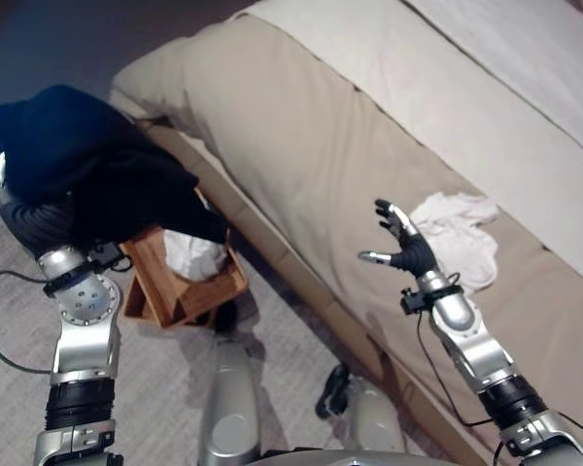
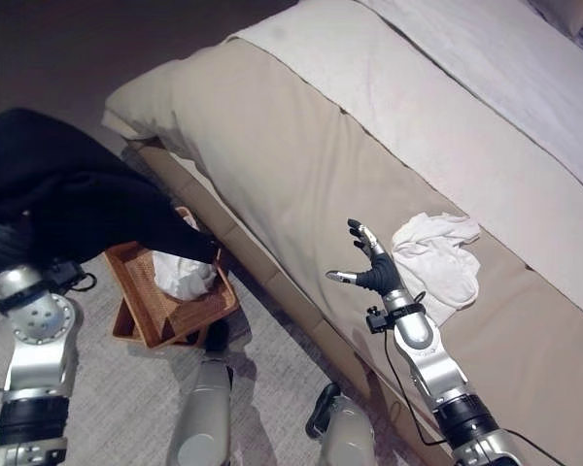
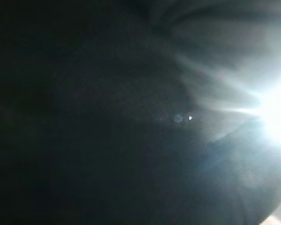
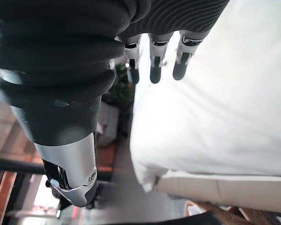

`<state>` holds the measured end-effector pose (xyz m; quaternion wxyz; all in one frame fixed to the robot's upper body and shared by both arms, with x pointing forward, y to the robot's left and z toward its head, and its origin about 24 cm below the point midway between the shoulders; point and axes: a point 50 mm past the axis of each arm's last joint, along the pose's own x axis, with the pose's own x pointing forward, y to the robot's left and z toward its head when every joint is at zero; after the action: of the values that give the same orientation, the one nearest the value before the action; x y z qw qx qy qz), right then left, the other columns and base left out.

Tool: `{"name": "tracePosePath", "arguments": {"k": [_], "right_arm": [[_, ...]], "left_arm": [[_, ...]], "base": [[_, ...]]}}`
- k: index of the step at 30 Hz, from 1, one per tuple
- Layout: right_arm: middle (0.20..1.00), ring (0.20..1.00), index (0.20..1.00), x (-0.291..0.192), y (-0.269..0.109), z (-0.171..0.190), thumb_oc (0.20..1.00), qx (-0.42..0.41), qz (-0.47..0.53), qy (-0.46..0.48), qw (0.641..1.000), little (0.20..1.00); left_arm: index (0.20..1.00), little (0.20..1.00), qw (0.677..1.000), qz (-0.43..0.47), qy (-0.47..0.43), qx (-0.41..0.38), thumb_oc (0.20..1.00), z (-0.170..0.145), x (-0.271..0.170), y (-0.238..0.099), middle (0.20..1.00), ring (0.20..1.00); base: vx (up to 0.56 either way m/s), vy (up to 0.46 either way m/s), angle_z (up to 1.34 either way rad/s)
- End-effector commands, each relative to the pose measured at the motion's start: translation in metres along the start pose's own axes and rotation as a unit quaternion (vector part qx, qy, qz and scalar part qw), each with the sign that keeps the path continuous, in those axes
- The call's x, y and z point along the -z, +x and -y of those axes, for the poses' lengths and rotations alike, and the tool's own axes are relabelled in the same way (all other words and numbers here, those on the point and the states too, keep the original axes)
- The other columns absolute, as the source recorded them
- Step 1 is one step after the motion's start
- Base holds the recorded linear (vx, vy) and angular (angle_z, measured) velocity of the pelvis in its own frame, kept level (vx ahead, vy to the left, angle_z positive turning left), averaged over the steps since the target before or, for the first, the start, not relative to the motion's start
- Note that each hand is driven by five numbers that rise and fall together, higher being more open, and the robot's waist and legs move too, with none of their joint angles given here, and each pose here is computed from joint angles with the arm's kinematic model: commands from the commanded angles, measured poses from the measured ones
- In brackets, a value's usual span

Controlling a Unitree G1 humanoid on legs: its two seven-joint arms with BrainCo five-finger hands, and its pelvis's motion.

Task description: Pick up clothes into the bucket

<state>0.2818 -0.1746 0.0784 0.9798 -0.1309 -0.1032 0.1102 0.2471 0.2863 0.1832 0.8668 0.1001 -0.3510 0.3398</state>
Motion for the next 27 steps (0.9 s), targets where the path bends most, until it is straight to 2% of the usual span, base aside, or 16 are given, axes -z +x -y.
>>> {"name": "tracePosePath", "arguments": {"k": [1,17,27], "right_arm": [[1.0,1.0,1.0,-0.003,-0.002,0.01,1.0,0.014,0.015,0.001,1.0,1.0],[1.0,1.0,1.0,-0.01,-0.007,0.02,1.0,0.035,0.031,0.004,0.999,1.0],[1.0,1.0,1.0,-0.019,-0.007,0.024,1.0,0.048,0.056,-0.005,0.997,1.0]], "left_arm": [[0.2,0.2,0.995,0.079,-0.055,0.024,0.2,0.011,-0.028,0.007,0.2,0.2],[0.2,0.2,0.999,-0.008,-0.034,0.039,0.2,0.016,0.006,-0.006,0.2,0.2],[0.2,0.2,0.999,-0.036,-0.003,-0.021,0.2,0.013,0.023,-0.006,0.2,0.2]], "base": [[0.04,0.023,0.07],[-0.01,0.002,0.0],[-0.02,-0.04,-0.02]]}}
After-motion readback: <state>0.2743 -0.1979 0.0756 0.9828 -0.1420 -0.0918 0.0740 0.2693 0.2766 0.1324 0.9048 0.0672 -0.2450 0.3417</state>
